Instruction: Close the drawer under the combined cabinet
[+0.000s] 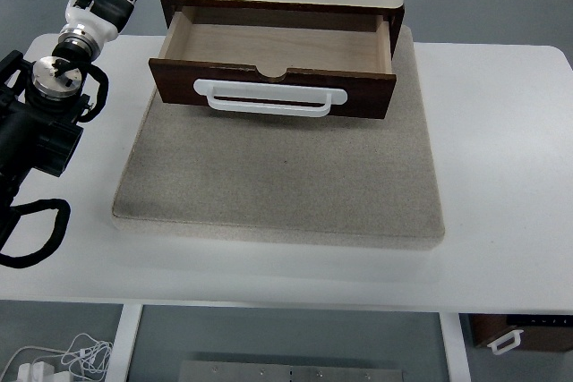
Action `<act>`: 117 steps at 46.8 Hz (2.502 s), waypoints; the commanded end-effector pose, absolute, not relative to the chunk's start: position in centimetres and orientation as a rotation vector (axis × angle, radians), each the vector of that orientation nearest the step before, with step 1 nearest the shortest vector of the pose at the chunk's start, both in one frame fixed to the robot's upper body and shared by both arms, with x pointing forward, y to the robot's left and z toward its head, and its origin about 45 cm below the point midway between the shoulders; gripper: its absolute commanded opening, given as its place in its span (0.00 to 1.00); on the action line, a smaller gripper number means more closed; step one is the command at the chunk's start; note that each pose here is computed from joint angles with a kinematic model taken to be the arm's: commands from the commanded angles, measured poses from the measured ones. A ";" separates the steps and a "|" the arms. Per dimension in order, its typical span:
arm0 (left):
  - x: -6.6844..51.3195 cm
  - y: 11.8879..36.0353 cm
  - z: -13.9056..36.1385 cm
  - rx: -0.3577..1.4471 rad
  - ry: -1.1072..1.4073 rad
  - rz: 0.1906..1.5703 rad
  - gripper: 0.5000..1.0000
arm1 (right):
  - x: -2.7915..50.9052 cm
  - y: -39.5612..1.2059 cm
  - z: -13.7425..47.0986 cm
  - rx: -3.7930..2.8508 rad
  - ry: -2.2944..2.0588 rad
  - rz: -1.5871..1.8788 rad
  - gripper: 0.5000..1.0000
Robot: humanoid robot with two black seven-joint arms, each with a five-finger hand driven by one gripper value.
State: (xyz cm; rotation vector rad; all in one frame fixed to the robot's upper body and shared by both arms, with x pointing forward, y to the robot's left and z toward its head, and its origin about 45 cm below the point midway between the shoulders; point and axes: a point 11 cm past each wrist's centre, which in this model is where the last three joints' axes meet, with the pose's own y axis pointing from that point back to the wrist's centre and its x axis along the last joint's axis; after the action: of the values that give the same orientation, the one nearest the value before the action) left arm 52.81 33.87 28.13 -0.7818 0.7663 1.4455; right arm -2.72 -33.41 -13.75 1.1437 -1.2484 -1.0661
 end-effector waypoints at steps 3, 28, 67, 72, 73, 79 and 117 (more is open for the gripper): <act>52.8 33.9 28.2 -0.785 0.766 1.444 0.99 | -2.7 -33.4 -13.8 1.145 -1.248 -1.067 0.90; 52.9 33.9 29.0 -0.795 0.736 1.406 0.99 | -2.7 -33.4 -13.7 1.144 -1.248 -1.066 0.90; 53.3 37.3 34.4 -0.823 0.595 1.416 0.99 | -2.7 -33.4 -13.8 1.145 -1.248 -1.067 0.90; 53.2 38.6 37.8 -0.849 0.528 1.403 0.99 | -2.7 -33.4 -13.7 1.144 -1.248 -1.066 0.90; 53.2 38.9 38.4 -0.854 0.515 1.403 0.99 | -2.7 -33.4 -13.7 1.144 -1.248 -1.066 0.90; 53.2 40.3 42.8 -0.879 0.438 1.412 0.99 | -2.7 -33.4 -13.7 1.144 -1.248 -1.066 0.90; 48.6 31.7 62.5 -0.616 -0.151 1.092 0.99 | -2.7 -33.4 -13.8 1.145 -1.248 -1.067 0.90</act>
State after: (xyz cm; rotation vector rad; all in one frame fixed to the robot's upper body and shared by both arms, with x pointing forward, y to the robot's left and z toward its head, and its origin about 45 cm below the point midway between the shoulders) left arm 49.03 33.22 61.99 -0.6584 -0.1011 1.1237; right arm -2.71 -33.41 -13.75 1.1439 -1.2485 -1.0660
